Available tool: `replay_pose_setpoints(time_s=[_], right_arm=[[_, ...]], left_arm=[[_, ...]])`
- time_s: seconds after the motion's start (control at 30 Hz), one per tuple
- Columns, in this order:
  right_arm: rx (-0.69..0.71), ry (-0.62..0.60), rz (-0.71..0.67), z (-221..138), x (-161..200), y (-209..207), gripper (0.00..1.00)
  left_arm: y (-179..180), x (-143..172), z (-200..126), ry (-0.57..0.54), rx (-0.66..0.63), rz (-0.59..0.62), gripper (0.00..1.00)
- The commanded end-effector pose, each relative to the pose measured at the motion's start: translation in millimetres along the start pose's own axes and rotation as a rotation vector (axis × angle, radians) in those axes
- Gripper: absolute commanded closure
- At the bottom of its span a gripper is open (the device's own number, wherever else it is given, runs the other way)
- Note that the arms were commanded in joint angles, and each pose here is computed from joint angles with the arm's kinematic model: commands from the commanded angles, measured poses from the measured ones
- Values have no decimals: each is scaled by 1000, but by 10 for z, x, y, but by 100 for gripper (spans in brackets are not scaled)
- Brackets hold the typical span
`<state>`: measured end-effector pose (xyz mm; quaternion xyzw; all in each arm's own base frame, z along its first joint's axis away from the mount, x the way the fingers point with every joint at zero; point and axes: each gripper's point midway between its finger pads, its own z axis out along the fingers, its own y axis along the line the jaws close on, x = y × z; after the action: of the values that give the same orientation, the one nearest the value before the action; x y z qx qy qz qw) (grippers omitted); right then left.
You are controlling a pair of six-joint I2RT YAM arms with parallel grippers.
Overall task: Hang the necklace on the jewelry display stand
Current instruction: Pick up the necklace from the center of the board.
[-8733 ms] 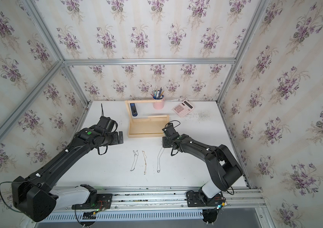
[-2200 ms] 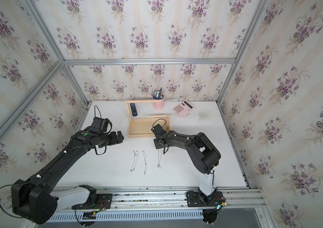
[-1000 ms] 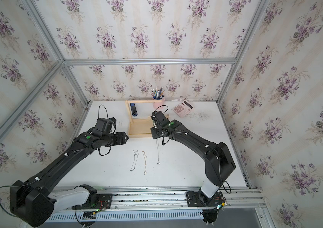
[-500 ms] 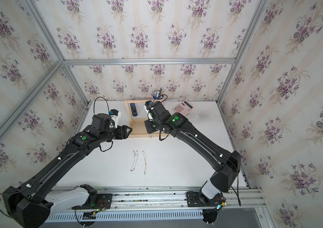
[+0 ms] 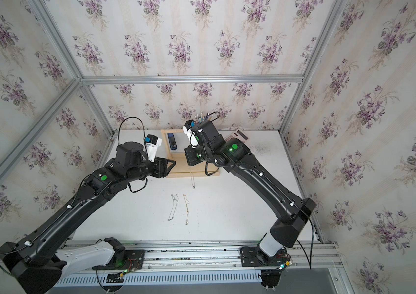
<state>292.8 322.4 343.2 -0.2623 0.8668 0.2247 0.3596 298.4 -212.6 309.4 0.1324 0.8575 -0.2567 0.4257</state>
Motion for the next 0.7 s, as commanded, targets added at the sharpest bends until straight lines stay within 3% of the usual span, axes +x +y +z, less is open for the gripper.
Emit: replay_pose_setpoints(time_s=[0.0, 0.67], right_arm=[[-62, 5, -8, -53, 1, 125, 100], [-156, -52, 0, -228, -118, 302, 100]], left_arm=[[-180, -135, -27, -40, 53, 70, 34], [-383, -295, 100, -69, 92, 146, 36]])
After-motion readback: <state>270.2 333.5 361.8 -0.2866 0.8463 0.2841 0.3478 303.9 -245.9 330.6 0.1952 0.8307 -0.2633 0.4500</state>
